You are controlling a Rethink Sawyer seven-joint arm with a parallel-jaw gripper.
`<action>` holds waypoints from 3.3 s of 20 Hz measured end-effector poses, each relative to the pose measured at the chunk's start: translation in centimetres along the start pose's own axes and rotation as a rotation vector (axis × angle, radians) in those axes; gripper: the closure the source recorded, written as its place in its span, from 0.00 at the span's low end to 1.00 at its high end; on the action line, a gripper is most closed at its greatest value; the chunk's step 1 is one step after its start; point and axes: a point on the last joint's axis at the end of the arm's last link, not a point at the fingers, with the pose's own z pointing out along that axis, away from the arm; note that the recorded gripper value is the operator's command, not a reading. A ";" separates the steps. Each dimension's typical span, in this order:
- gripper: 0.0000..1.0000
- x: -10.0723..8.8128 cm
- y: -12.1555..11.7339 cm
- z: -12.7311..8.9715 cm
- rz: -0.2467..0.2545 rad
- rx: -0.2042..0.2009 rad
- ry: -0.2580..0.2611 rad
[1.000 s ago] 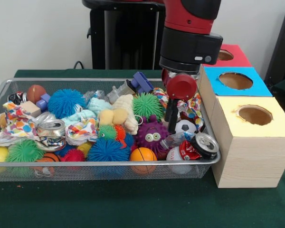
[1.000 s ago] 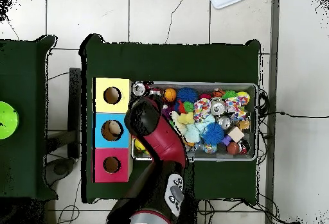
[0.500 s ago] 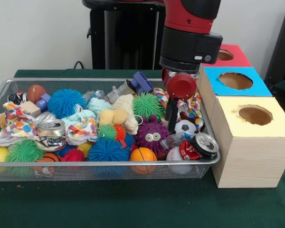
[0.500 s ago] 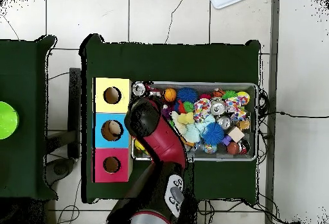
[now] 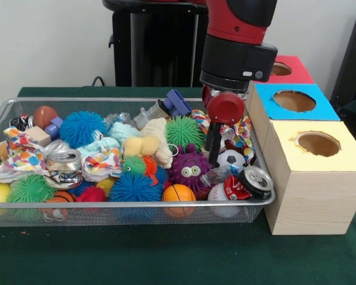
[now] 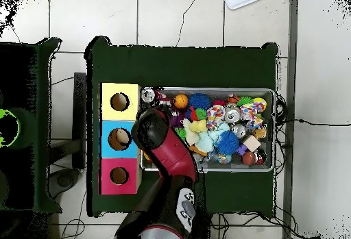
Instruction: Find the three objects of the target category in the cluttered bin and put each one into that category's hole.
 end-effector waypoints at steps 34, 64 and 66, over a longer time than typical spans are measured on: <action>0.00 2.3 -1.1 2.6 -0.055 -0.045 0.003; 1.00 5.2 -2.6 4.9 -0.066 -0.059 -0.032; 1.00 5.7 -2.7 4.4 -0.064 -0.048 -0.021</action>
